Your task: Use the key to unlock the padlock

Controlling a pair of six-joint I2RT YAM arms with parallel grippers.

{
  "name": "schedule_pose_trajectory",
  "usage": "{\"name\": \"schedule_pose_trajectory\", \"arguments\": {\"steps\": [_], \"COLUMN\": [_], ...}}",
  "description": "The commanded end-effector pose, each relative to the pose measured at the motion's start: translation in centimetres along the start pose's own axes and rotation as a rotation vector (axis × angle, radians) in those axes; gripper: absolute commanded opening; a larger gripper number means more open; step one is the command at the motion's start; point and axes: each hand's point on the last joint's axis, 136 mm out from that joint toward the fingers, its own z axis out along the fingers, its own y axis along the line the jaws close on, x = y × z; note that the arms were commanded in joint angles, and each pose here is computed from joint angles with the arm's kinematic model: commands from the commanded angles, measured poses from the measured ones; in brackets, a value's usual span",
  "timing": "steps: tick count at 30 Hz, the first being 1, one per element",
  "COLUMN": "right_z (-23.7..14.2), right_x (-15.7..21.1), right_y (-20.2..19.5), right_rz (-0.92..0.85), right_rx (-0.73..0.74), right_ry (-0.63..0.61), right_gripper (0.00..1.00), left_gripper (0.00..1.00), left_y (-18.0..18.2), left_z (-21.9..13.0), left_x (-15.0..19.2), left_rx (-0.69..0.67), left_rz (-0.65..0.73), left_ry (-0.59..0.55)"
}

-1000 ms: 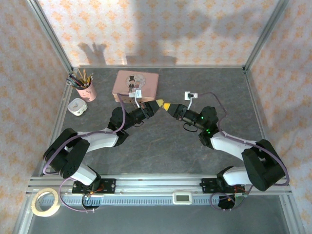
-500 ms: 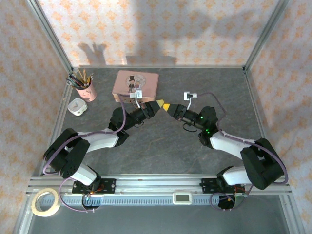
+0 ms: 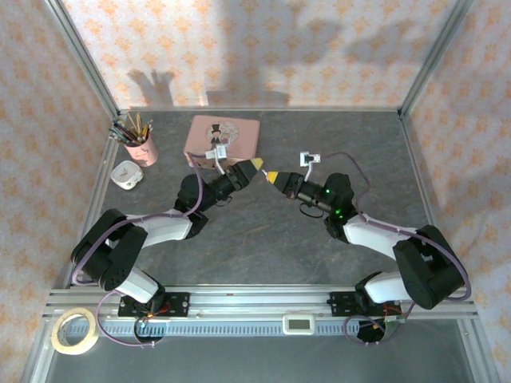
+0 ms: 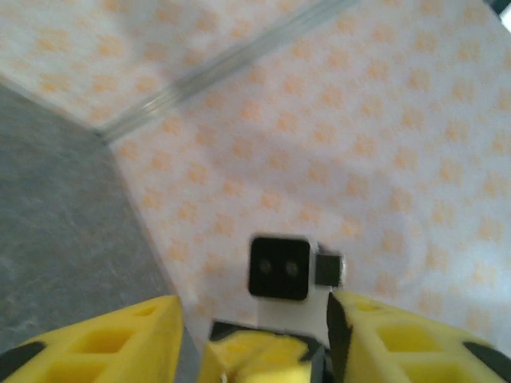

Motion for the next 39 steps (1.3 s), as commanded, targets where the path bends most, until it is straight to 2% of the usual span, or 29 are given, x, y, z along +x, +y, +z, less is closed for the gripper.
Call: {"name": "schedule_pose_trajectory", "arguments": {"steps": [1, 6, 10, 15, 18, 29, 36, 39], "right_z": [-0.1, -0.5, -1.1, -1.4, -1.5, -2.3, -2.8, -2.8], "right_x": [-1.0, -1.3, -2.0, -2.5, -2.6, -2.0, -1.6, -1.6], "right_y": [-0.4, -2.6, -5.2, -5.8, -5.7, -5.3, -5.5, -5.5], "right_rz": [-0.109, -0.168, -0.195, -0.216, -0.213, -0.180, -0.178, -0.178], "right_rx": [0.079, 0.224, 0.396, 0.442, 0.432, 0.385, 0.394, 0.394], "right_ry": [-0.006, 0.001, -0.006, -0.018, -0.035, -0.079, -0.082, -0.082], "right_gripper": [0.00, 0.00, 0.00, 0.00, 0.00, 0.00, 0.00, 0.00], "left_gripper": [0.54, 0.54, 0.55, 0.56, 0.55, 0.55, 0.54, 0.54], "left_y": [3.4, 12.7, 18.0, 21.6, 23.0, 26.2, 26.5, 27.8], "left_z": [-2.1, -6.1, -9.2, -11.2, -11.2, -8.2, -5.5, -5.3], "left_x": [-2.9, -3.8, -3.3, -3.3, -3.7, -5.0, -3.9, -2.7], "left_rx": [-0.134, -0.528, -0.836, -1.044, -1.091, -1.110, -1.075, -1.105], "left_rz": [-0.009, -0.020, 0.069, 0.133, 0.162, 0.262, 0.292, 0.294], "left_ry": [-0.071, -0.056, 0.013, 0.067, 0.069, 0.026, 0.048, 0.080]}}
